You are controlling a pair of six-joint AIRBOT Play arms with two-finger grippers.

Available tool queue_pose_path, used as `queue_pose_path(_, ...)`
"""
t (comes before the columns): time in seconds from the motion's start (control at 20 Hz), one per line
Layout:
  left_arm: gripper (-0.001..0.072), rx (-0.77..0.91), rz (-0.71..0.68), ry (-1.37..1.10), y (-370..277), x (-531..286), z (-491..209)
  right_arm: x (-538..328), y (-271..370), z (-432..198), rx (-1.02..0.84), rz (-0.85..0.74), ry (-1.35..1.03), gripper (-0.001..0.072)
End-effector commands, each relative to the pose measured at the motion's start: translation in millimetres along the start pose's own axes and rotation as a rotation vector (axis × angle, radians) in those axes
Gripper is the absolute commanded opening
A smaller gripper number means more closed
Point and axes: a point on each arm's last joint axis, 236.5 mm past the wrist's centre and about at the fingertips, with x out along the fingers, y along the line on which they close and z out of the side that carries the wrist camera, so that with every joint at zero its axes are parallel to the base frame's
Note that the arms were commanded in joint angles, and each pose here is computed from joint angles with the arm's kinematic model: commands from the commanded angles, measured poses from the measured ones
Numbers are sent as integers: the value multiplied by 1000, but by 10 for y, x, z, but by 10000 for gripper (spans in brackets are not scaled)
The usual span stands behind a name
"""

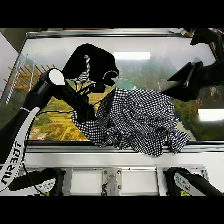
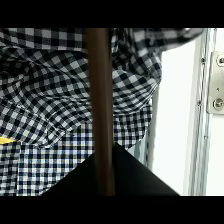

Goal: Fold the clothes and pants, and hang the long-sleeved shirts on hangers.

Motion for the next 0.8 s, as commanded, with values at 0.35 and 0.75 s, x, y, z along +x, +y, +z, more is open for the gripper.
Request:
queue_pose_path(0.35,10,0,0,0,2,-1,1,44,-556,-704,-26,282,-335,689)
queue_pose_path(0.75,10,1,-4,1,-8,1,-1,681,-384,-730,-98,489,-311,689)
